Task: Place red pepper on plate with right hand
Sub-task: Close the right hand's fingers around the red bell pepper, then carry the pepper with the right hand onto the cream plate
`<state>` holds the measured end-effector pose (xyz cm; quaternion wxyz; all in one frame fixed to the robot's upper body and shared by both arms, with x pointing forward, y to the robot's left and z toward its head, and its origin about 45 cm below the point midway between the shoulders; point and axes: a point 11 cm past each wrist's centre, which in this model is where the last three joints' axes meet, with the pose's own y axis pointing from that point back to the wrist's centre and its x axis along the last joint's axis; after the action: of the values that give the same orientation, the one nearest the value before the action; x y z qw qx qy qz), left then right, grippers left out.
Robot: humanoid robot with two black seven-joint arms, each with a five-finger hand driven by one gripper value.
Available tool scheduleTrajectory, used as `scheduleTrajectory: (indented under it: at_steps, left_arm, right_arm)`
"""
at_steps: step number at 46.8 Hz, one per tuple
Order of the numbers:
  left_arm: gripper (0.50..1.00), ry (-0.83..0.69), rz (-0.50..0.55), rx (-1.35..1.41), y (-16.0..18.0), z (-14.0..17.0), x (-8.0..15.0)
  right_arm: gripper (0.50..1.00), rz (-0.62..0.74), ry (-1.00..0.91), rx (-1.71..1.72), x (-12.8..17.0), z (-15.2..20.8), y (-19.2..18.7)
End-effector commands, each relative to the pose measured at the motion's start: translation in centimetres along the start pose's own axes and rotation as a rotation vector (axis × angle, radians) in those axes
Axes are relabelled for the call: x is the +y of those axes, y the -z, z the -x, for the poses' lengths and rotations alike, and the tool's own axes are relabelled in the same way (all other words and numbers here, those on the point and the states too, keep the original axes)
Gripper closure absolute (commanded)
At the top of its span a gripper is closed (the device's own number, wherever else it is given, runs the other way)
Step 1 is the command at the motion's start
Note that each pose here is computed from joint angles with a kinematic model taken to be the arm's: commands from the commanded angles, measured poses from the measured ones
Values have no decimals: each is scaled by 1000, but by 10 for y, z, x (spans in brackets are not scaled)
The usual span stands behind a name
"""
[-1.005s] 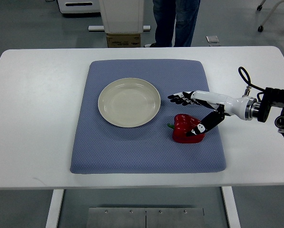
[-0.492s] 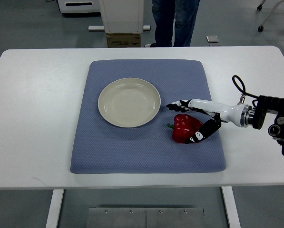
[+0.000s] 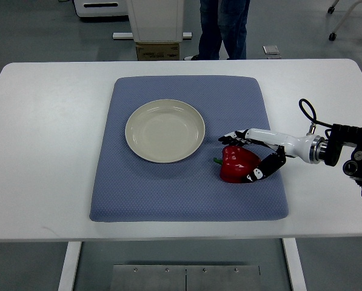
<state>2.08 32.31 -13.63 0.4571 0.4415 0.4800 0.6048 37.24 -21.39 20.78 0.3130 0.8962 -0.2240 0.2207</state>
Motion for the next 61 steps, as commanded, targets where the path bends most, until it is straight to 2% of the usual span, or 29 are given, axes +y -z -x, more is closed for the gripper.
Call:
scheduleTrajectory:
  at_steps: [1, 15, 19, 22, 28, 36, 46, 61]
  left_arm:
    - [500, 1, 0, 0, 0, 0, 0]
    - [500, 1, 0, 0, 0, 0, 0]
    - [500, 1, 0, 0, 0, 0, 0]
    - [500, 1, 0, 0, 0, 0, 0]
    - [500, 1, 0, 0, 0, 0, 0]
    - [500, 1, 0, 0, 0, 0, 0]
    - [500, 1, 0, 0, 0, 0, 0]
    - [500, -1, 0, 0, 0, 0, 0]
  right_arm:
    - [601, 9, 2, 0, 1, 1, -3]
    - [634, 0, 11, -6, 1, 5, -5]
    - [682, -3, 11, -6, 1, 5, -5]
    - [764, -2, 13, -4, 1, 6, -5]
    - [1000, -3, 14, -5, 1, 6, -5]
    - [1000, 4, 11, -4, 1, 5, -5]
    - [1000, 37, -30, 20, -1, -16, 4]
    - [1000, -2, -63, 42, -41, -31, 50]
